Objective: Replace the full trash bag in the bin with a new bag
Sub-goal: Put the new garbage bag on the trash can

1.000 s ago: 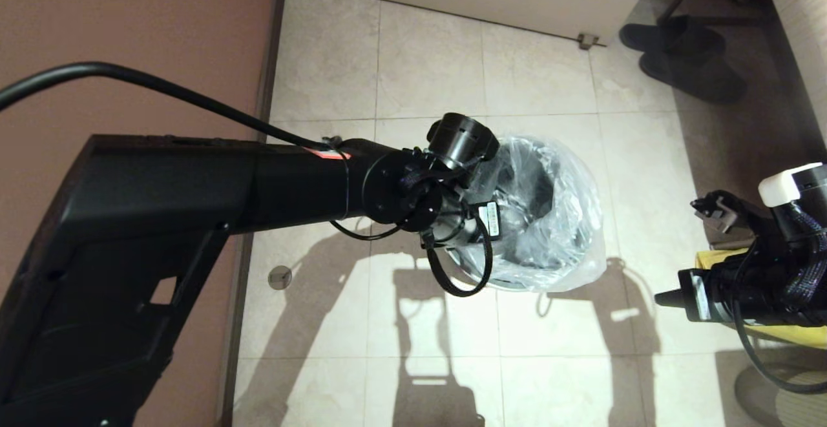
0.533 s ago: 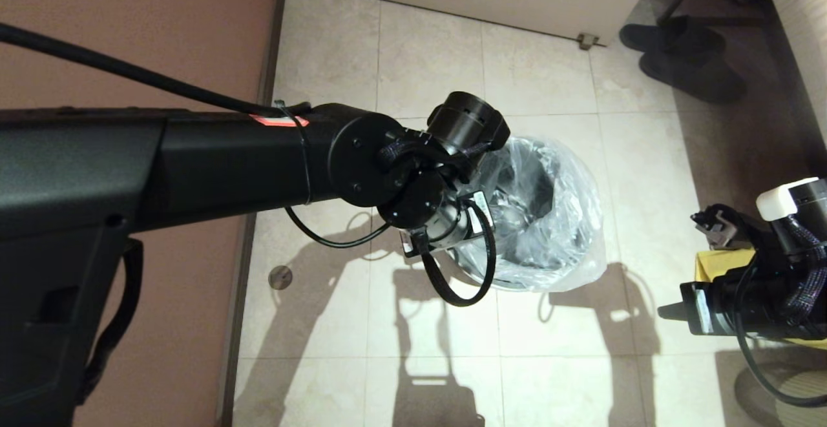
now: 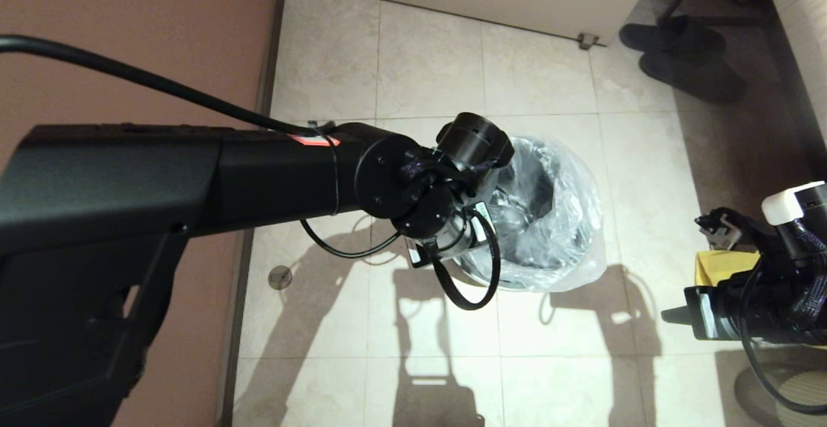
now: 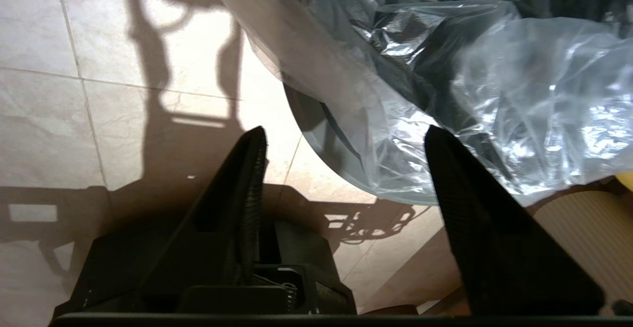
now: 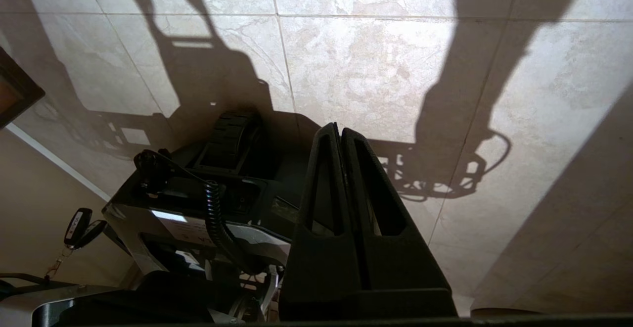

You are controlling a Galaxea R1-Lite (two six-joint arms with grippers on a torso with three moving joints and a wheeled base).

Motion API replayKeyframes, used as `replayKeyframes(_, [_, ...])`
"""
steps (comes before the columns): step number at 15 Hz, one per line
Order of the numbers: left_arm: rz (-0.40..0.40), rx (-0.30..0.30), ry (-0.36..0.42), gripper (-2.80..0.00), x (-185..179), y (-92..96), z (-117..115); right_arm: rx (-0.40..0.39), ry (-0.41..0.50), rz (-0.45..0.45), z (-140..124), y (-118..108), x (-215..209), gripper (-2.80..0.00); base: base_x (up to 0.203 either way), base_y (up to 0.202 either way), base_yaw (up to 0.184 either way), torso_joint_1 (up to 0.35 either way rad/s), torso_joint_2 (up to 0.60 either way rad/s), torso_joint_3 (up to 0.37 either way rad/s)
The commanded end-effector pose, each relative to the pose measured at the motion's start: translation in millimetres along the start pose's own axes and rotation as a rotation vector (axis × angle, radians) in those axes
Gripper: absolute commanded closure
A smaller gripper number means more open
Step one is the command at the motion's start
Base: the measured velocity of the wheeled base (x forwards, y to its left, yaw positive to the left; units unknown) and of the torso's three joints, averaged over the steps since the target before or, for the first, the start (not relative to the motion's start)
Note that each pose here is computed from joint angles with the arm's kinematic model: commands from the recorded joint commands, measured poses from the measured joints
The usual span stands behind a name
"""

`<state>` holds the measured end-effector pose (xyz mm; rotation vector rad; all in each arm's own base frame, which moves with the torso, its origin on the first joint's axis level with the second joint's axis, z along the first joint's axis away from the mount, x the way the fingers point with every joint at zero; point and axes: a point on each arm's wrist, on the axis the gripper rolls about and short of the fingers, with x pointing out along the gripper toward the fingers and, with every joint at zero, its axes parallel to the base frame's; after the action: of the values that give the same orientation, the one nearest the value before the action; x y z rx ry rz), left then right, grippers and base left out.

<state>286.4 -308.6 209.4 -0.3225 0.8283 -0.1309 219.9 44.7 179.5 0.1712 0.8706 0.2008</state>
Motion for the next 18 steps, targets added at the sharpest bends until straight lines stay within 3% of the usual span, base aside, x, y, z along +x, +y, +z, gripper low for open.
replayKeyframes(1, [0.023,-0.003,0.011,-2.80,11,2.2,-2,0.001,0.008,0.001,0,0,2,0.00,0.000,0.000,0.000,0.000,0.00,0.000])
replayKeyframes(3, [0.006,-0.022,-0.018,-2.80,13,3.1,4,0.002,0.007,0.001,0,0,4,0.00,0.000,0.000,0.000,0.000,0.00,0.000])
replayKeyframes(4, [0.000,-0.028,-0.026,0.00,13,3.1,6,0.002,0.005,0.000,0,0,3,0.00,0.000,0.000,0.000,0.000,0.00,0.000])
replayKeyframes(8, [0.013,-0.028,-0.022,0.00,21,5.0,6,0.005,0.007,-0.003,0,-2,3,0.00,0.000,0.000,0.000,0.000,0.00,0.000])
replayKeyframes(18, [-0.014,-0.029,-0.036,0.00,-1,3.3,9,0.006,0.013,-0.004,-4,-2,3,0.00,0.000,0.000,0.000,0.000,0.00,0.000])
